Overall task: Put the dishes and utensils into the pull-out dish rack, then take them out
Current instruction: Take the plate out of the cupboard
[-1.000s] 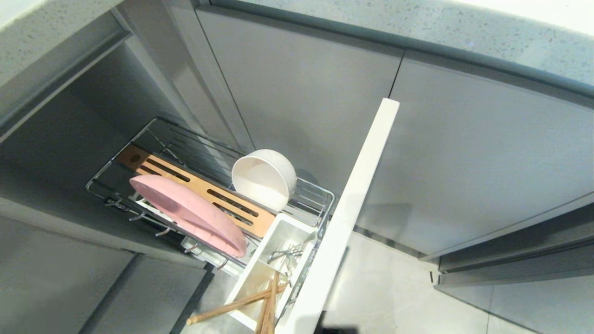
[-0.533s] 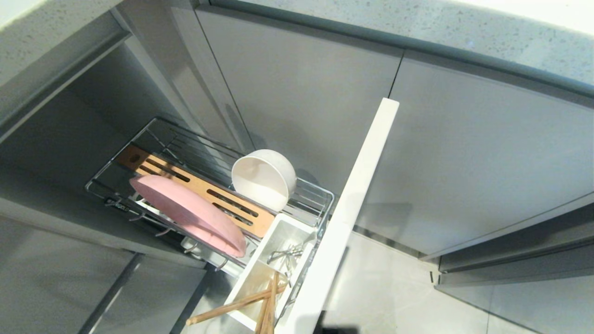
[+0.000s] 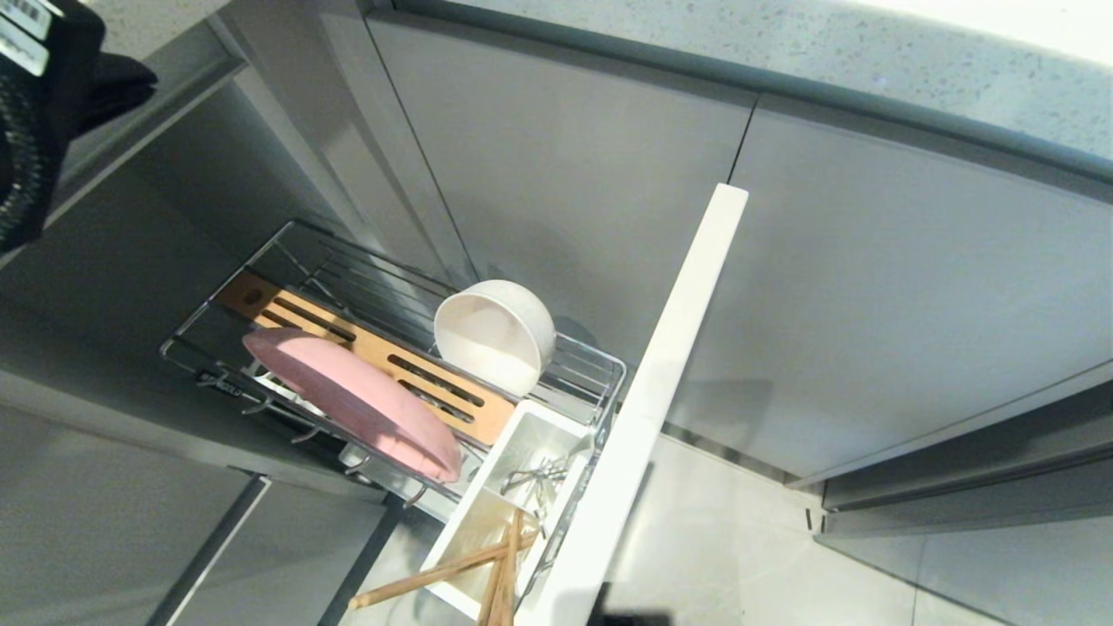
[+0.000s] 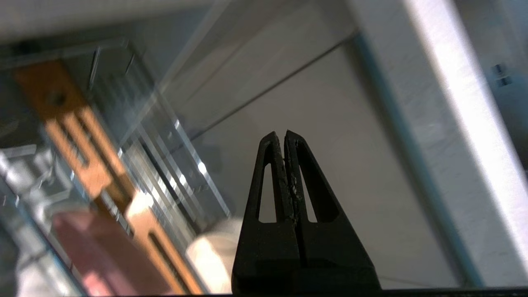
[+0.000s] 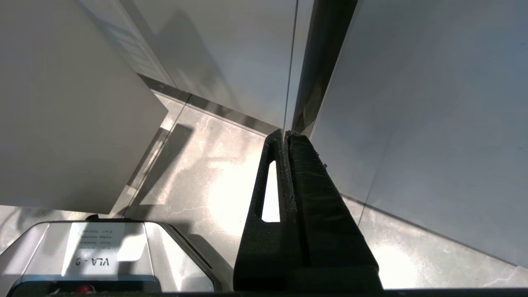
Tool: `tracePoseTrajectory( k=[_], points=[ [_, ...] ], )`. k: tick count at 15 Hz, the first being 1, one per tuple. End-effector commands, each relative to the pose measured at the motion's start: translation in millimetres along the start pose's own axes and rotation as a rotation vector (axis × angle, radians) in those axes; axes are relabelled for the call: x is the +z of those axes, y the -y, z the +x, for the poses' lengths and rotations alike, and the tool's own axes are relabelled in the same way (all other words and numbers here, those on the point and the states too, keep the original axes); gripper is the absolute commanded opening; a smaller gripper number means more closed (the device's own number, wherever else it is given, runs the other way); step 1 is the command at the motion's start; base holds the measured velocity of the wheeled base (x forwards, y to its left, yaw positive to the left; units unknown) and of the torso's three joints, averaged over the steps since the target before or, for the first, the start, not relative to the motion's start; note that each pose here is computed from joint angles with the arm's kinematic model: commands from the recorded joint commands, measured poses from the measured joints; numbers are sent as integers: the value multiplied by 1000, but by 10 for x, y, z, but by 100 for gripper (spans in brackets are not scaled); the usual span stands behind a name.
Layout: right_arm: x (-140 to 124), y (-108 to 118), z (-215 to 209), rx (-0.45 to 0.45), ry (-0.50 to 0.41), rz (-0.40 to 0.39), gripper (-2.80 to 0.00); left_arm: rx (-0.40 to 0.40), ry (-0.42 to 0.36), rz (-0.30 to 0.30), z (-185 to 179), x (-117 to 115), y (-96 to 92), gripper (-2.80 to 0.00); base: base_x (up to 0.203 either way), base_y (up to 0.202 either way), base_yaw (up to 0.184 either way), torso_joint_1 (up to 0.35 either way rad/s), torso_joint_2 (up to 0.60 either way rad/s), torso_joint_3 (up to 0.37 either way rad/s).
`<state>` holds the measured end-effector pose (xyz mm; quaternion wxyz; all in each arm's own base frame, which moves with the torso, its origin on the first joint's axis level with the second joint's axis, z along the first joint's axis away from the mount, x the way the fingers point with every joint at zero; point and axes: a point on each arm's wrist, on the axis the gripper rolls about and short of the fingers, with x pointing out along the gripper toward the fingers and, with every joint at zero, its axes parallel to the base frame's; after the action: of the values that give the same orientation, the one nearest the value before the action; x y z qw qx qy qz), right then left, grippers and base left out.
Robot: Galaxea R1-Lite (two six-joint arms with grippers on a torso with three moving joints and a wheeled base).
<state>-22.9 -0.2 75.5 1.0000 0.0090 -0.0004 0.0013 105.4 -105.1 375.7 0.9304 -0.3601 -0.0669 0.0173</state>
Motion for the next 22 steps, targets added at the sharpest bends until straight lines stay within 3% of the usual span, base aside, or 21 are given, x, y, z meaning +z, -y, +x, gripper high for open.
tracePoseTrajectory(
  k=[1, 5, 8, 11, 14, 15, 19, 22],
  points=[
    [-4, 0, 2, -1, -2, 0, -280, 36, -36, -9, 2, -190, 63, -280, 0, 0, 0, 0, 0, 0],
    [-4, 0, 2, 0, -2, 0, -280, 122, -20, -65, -19, -396, 117, -280, 0, 0, 0, 0, 0, 0],
    [-4, 0, 2, 0, -2, 0, -280, 173, -12, -25, -23, -450, 69, -280, 0, 0, 0, 0, 0, 0],
    [-4, 0, 2, 0, -2, 0, -280, 214, -1, -30, -36, -495, 26, -280, 0, 0, 0, 0, 0, 0],
    [-4, 0, 2, 0, -2, 0, -280, 215, -45, -43, -113, -607, 7, -280, 0, 0, 0, 0, 0, 0],
    [-4, 0, 2, 0, -2, 0, -280, 221, -48, -55, -124, -616, 7, 0, 0, 0, 0, 0, 0, 0],
    [-4, 0, 2, 0, -2, 0, -280, 281, -13, -65, -139, -718, -76, 0, 0, 0, 0, 0, 0, 0],
    [-4, 0, 2, 0, -2, 0, -280, 297, -37, -52, -217, -816, -159, 0, 0, 0, 0, 0, 0, 0]
  ],
)
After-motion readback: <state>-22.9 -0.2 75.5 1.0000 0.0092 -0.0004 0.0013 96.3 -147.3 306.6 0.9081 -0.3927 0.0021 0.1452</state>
